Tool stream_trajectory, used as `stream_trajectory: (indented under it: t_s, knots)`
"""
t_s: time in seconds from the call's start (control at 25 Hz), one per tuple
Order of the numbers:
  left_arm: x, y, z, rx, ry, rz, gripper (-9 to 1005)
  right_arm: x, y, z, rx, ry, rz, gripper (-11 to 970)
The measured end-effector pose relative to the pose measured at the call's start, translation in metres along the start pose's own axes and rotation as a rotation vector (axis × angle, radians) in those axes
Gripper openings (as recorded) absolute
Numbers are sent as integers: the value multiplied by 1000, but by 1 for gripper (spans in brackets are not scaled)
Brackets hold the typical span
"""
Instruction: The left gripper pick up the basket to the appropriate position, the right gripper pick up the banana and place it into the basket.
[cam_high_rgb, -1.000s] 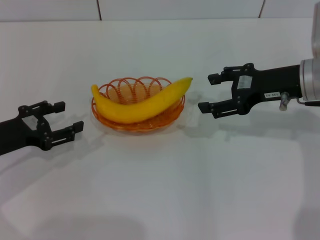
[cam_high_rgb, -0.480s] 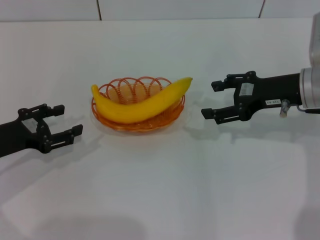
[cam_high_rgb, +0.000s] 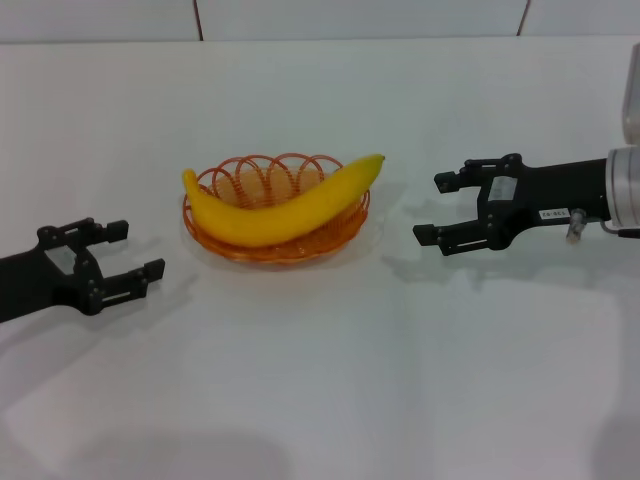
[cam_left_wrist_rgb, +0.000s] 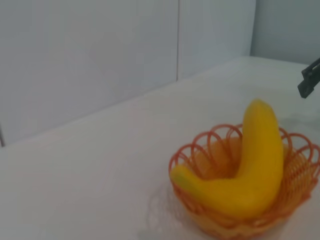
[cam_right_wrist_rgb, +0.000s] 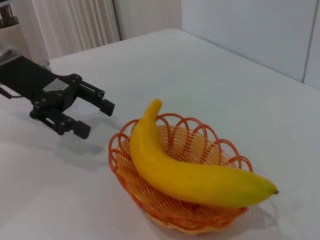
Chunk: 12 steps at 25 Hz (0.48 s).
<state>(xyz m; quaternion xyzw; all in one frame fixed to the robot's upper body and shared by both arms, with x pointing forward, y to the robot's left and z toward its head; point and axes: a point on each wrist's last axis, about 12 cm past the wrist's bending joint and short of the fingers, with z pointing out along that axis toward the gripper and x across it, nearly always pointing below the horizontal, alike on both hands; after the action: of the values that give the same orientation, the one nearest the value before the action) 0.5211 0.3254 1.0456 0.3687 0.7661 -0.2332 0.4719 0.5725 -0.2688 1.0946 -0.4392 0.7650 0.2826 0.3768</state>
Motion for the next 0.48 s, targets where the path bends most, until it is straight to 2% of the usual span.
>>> stream_trajectory:
  t_s: [0.48]
  knots:
    - [1, 2, 3, 1, 47, -13, 753, 0, 0, 0, 2, 3, 0, 854]
